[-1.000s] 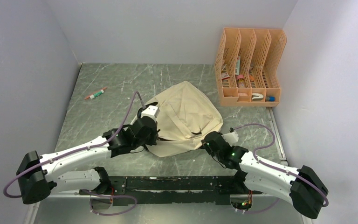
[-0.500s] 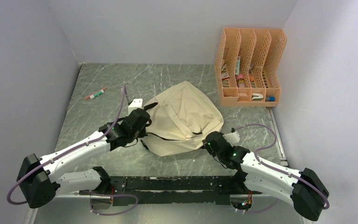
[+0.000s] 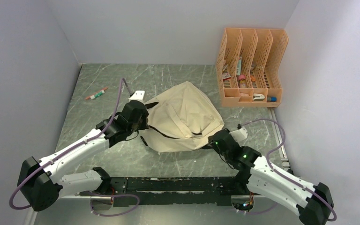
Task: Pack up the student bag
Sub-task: Zip the student bag at the center of the board.
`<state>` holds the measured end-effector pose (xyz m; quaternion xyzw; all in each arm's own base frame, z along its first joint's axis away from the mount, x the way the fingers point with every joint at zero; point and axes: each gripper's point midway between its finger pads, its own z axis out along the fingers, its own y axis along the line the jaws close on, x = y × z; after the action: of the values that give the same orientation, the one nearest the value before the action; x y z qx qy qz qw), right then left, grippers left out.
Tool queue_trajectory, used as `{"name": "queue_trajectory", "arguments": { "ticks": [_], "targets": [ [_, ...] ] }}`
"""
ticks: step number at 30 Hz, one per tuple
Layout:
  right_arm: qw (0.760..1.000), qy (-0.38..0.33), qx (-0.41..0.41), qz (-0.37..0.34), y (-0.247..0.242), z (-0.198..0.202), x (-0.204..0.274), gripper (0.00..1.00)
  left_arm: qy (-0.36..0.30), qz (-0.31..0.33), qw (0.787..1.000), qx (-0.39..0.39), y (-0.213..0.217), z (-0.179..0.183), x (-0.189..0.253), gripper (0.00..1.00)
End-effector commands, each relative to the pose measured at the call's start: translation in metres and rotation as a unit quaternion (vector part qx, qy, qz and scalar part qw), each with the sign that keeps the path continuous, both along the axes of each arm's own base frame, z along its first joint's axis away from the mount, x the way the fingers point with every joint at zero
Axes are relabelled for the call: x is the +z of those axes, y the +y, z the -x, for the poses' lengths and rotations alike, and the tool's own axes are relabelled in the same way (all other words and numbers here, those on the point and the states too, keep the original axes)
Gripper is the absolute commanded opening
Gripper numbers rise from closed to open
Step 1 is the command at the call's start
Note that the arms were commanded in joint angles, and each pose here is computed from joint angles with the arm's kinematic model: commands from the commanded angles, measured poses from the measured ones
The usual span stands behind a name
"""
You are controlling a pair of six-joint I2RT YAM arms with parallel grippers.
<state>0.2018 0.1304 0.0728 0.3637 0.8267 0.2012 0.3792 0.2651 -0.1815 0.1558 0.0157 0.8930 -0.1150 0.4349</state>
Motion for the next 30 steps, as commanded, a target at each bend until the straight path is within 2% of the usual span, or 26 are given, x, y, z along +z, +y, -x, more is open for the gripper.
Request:
{"name": "queue_trajectory", "arguments": {
  "ticks": [1, 5, 7, 9, 13, 17, 22, 24, 30],
  "targets": [
    [0.998, -0.043, 0.026, 0.042, -0.012, -0.003, 0.039, 0.36, -0.050, 0.038, 0.997, -0.048, -0.021, -0.013, 0.028, 0.05],
    [0.989, -0.111, 0.083, 0.048, -0.003, -0.007, 0.078, 0.38, -0.054, 0.046, 0.996, -0.055, -0.023, -0.011, 0.030, 0.05],
    [0.977, -0.166, 0.129, 0.046, 0.010, -0.012, 0.100, 0.40, -0.055, 0.048, 0.996, -0.054, -0.022, -0.010, 0.030, 0.05],
    [0.953, -0.234, 0.184, 0.054, 0.028, -0.017, 0.124, 0.41, -0.054, 0.047, 0.996, -0.050, -0.020, -0.009, 0.030, 0.05],
    [0.904, -0.289, 0.299, 0.098, 0.071, -0.026, 0.145, 0.43, -0.052, 0.040, 0.998, -0.026, -0.011, -0.009, 0.028, 0.05],
    [0.836, -0.324, 0.422, 0.131, 0.123, -0.032, 0.150, 0.46, -0.046, 0.036, 0.998, -0.017, -0.007, -0.007, 0.024, 0.05],
    [0.751, -0.388, 0.520, 0.121, 0.181, -0.037, 0.155, 0.51, -0.037, 0.049, 0.998, -0.025, -0.011, -0.003, 0.020, 0.05],
    [0.734, -0.399, 0.540, 0.107, 0.200, -0.040, 0.156, 0.53, -0.033, 0.057, 0.998, -0.025, -0.012, -0.001, 0.018, 0.05],
    [0.704, -0.412, 0.572, 0.087, 0.237, -0.039, 0.140, 0.55, -0.033, 0.068, 0.997, -0.026, -0.015, 0.000, 0.018, 0.05]
  ]
}}
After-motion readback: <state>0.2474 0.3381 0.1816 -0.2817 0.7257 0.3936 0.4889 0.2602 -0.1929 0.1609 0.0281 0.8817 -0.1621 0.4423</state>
